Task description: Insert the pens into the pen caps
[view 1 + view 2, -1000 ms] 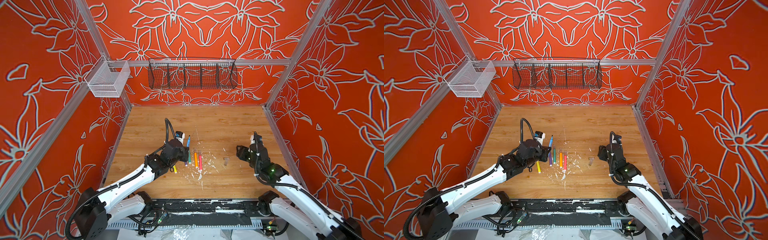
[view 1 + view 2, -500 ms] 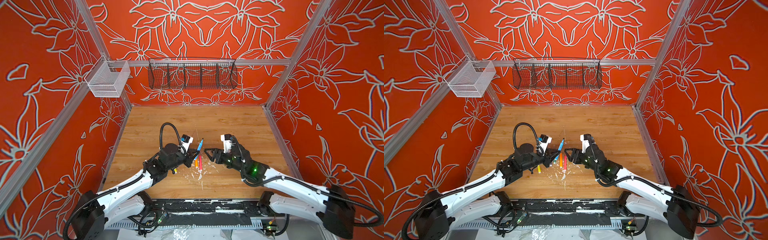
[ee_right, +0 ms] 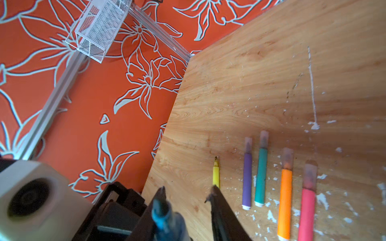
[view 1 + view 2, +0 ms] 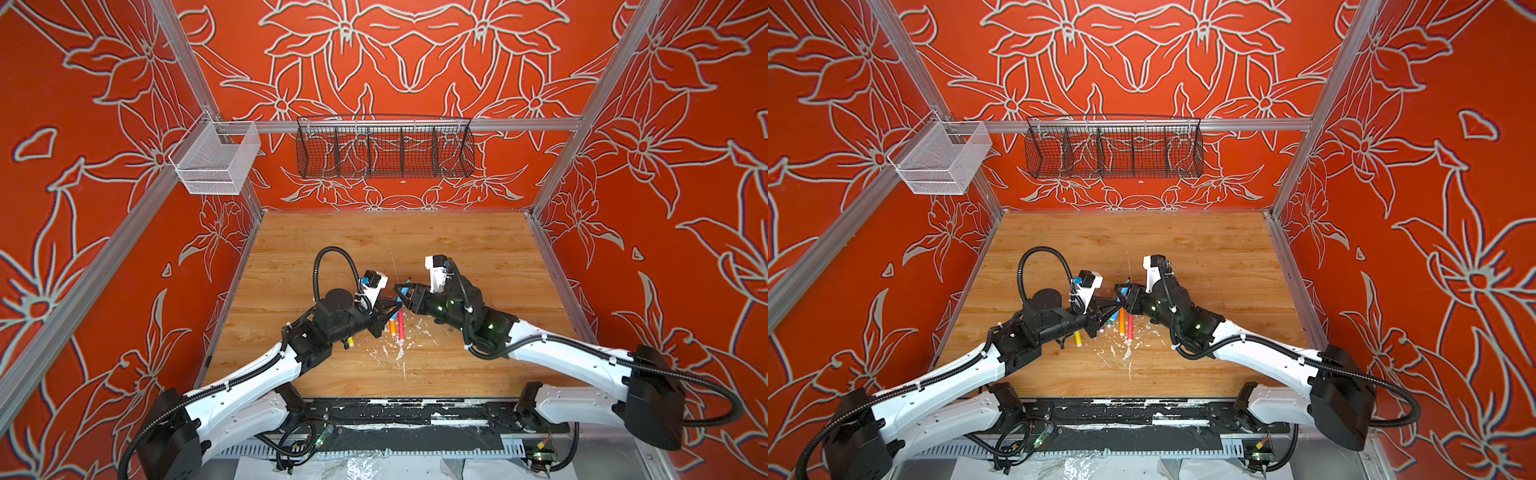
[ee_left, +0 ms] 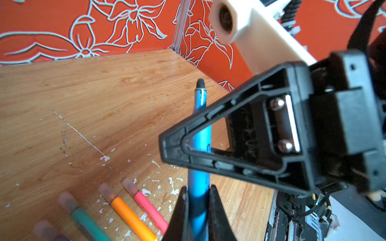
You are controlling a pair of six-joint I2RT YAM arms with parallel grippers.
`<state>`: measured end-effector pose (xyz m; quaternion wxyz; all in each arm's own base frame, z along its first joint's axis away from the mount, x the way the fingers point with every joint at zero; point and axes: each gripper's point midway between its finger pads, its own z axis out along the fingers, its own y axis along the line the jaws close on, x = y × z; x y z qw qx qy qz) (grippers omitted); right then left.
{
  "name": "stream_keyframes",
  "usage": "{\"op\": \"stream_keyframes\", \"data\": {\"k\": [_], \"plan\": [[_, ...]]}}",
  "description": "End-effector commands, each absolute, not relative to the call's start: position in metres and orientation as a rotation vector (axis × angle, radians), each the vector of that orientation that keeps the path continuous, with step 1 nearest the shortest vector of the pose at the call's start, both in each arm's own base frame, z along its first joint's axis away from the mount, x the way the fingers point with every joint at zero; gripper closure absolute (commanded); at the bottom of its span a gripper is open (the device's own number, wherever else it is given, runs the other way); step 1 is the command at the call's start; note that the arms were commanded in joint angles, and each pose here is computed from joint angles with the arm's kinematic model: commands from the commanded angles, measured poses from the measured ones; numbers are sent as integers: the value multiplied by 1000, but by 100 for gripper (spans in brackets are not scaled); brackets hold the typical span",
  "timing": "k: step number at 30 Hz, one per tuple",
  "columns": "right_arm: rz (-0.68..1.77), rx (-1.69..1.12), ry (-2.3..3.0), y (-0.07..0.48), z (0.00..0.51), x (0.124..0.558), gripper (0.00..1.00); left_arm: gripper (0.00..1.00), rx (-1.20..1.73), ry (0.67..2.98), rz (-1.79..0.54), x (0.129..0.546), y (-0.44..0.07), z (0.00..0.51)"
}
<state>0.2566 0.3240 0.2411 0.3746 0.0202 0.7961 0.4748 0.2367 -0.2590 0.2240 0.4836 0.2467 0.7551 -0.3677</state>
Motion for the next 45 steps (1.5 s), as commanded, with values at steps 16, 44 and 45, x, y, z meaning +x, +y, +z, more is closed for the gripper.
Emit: {"op": "stream_keyframes", "data": {"k": [16,44,45], "plan": [[1330,78,1994,346,262,238,100,67,626,1813,-913,235,-264,229],[1335,35,1930,350,284,231,100,58,671,1804,-936,229,-268,230],[1352,36,1936,353,282,230,100,58,667,1807,-933,230,-268,229]]}}
